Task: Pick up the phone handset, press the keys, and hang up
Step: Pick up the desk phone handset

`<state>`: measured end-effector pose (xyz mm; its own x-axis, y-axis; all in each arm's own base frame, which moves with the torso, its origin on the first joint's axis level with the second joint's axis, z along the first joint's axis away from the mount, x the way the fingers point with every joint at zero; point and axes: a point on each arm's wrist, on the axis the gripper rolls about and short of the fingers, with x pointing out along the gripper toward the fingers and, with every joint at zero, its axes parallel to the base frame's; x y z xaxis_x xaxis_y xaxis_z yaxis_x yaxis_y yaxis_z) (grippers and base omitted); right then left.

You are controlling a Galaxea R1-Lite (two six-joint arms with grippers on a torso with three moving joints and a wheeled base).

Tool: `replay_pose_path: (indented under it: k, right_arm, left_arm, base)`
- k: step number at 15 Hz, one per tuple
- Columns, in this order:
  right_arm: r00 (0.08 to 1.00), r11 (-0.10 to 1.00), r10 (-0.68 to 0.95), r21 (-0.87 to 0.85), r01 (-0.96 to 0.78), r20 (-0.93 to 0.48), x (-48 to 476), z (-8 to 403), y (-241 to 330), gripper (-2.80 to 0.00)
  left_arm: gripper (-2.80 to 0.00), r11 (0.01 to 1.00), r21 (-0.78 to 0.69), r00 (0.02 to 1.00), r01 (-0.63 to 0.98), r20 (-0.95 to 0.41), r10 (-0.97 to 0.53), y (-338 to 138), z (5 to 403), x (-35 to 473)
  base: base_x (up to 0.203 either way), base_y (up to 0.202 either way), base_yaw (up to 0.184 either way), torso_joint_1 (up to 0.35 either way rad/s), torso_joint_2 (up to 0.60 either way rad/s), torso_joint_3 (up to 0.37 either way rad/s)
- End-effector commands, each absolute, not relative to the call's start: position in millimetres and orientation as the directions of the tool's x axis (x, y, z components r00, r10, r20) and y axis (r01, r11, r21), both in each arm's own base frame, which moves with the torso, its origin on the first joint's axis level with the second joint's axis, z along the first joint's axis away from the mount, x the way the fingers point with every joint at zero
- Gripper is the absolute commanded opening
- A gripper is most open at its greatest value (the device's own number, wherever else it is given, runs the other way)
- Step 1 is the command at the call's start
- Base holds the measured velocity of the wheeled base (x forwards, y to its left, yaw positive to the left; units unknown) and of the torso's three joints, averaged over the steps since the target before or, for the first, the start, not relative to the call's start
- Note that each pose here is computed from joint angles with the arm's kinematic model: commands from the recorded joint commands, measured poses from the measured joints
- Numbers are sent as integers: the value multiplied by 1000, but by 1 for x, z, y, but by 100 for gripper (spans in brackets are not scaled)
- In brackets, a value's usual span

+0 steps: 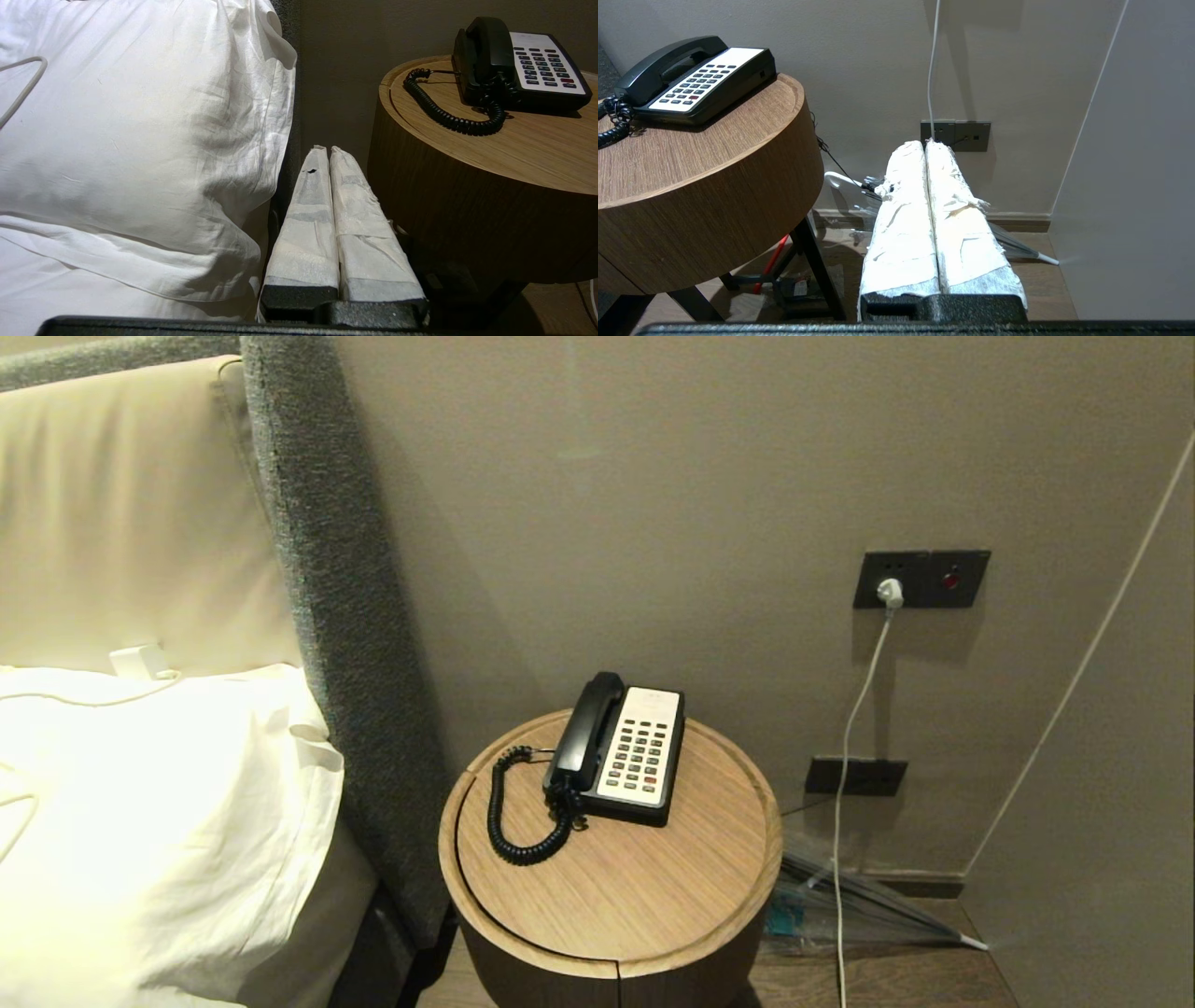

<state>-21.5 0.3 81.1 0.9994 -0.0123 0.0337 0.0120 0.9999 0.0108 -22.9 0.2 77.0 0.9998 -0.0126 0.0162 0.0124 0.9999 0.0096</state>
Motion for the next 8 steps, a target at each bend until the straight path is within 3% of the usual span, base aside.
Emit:
replay_pose_path:
  k: [1,8]
  right_arm:
    - [1000,1000,-12,11,12,14,-20,76,0,-280]
    - [1000,1000,-12,11,12,14,-20,76,0,-280]
  left_arm:
    - [-280,1000,9,1000,12,8,-12,0,75,-22]
    - [-280,1000,9,1000,12,8,-12,0,75,-22]
  base:
    - [0,0,0,0,0,0]
    - [0,0,0,0,0,0]
